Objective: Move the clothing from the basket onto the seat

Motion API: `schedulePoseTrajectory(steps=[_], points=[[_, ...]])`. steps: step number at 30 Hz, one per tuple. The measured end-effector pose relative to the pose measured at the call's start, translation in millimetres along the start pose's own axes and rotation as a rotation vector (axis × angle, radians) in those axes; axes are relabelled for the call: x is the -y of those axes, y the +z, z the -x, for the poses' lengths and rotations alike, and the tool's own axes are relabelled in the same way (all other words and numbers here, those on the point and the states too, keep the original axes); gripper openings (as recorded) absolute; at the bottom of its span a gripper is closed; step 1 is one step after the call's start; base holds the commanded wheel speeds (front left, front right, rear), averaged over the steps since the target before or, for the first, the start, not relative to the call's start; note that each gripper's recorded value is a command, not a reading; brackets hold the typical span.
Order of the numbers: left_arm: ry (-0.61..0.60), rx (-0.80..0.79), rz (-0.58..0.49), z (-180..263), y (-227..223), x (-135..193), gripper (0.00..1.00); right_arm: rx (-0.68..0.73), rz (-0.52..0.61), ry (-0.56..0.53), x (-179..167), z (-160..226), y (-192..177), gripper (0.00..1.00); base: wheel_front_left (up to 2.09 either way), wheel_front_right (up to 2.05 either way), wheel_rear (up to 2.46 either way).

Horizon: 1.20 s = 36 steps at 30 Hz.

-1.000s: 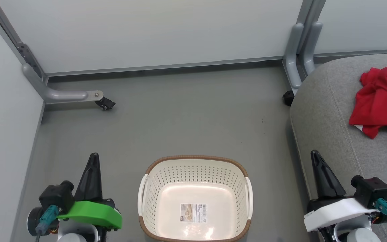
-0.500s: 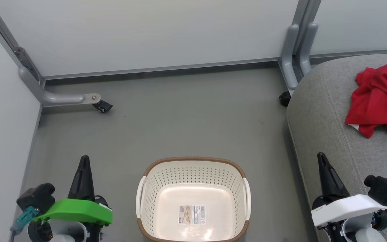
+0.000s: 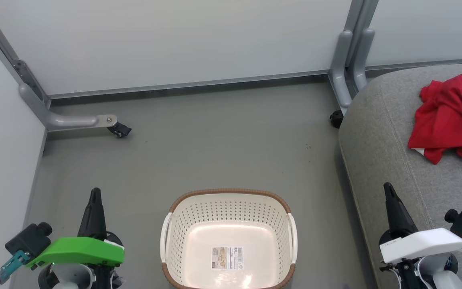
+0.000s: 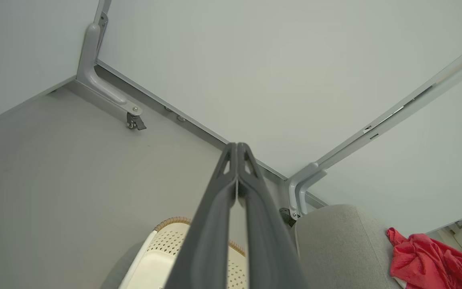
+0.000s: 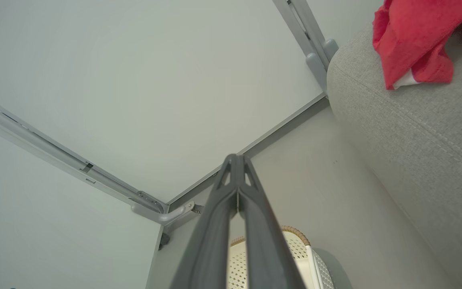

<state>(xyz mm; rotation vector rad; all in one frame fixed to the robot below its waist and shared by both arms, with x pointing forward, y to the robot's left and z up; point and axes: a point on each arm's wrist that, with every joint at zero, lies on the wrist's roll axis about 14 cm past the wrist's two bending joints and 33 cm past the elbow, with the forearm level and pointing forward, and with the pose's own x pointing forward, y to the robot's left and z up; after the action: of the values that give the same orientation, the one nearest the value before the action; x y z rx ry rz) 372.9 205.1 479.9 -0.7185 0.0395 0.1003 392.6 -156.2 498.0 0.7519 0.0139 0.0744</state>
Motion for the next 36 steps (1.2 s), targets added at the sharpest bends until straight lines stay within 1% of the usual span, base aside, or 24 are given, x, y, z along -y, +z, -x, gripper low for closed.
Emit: schedulePoseTrajectory(steps=[13, 36], points=[[0.013, -0.012, 0.174, -2, 1, -2, 0.0, 0.003, -0.161, -0.029, 7, -1, 5, 0.0, 0.0, 0.0, 0.0], [0.002, -0.025, 0.424, -5, 4, 1, 0.0, 0.012, -0.4, -0.058, 16, 1, 13, 0.0, 0.0, 0.0, 0.0]])
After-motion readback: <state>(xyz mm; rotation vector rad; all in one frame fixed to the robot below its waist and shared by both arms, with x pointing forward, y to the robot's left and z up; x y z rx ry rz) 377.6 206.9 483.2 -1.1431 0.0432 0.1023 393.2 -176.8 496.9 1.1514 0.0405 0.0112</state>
